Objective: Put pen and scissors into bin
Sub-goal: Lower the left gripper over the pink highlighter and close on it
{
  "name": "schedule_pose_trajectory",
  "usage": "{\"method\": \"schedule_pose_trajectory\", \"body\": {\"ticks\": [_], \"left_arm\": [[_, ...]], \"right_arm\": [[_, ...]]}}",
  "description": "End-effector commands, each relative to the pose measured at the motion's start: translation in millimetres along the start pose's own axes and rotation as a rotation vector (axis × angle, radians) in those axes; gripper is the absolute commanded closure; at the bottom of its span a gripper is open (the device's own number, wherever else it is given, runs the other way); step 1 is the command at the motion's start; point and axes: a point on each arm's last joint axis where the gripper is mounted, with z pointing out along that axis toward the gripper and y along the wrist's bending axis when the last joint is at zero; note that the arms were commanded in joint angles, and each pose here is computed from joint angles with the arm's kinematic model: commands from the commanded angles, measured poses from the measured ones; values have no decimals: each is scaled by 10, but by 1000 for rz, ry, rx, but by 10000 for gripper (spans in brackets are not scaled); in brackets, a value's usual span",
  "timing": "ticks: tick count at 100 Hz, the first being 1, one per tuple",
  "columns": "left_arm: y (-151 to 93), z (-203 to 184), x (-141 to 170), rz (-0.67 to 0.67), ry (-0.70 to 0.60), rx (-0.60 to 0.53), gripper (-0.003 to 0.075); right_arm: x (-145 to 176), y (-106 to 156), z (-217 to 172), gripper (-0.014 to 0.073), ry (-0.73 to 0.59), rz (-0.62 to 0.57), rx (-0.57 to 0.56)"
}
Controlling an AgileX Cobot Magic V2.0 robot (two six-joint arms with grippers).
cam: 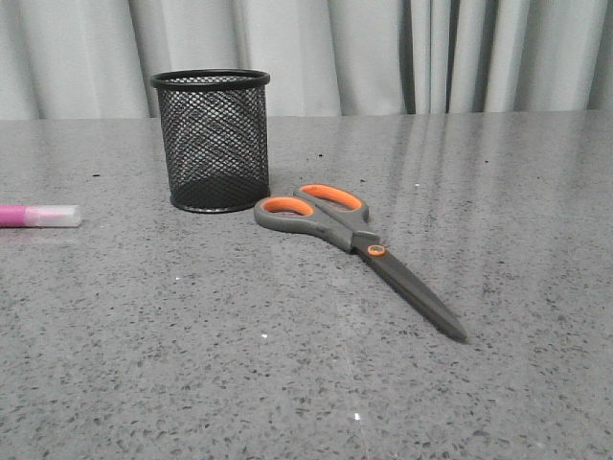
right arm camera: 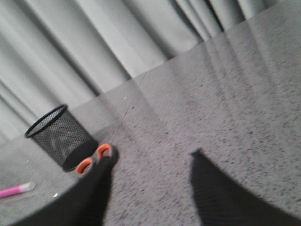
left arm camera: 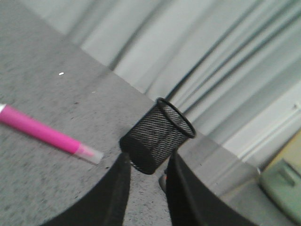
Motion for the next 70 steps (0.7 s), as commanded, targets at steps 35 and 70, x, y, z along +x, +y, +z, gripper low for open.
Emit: {"method": "schedule_pose_trajectory", "body": {"ticks": [35, 70], "left_arm": [[-404, 397, -643, 421, 561, -21, 696], [-329, 949, -1071, 936, 809, -78, 305]], "right_arm": [[-530, 389, 34, 163, 148, -94, -21], [-526, 386, 73, 163, 173, -94, -11]]}}
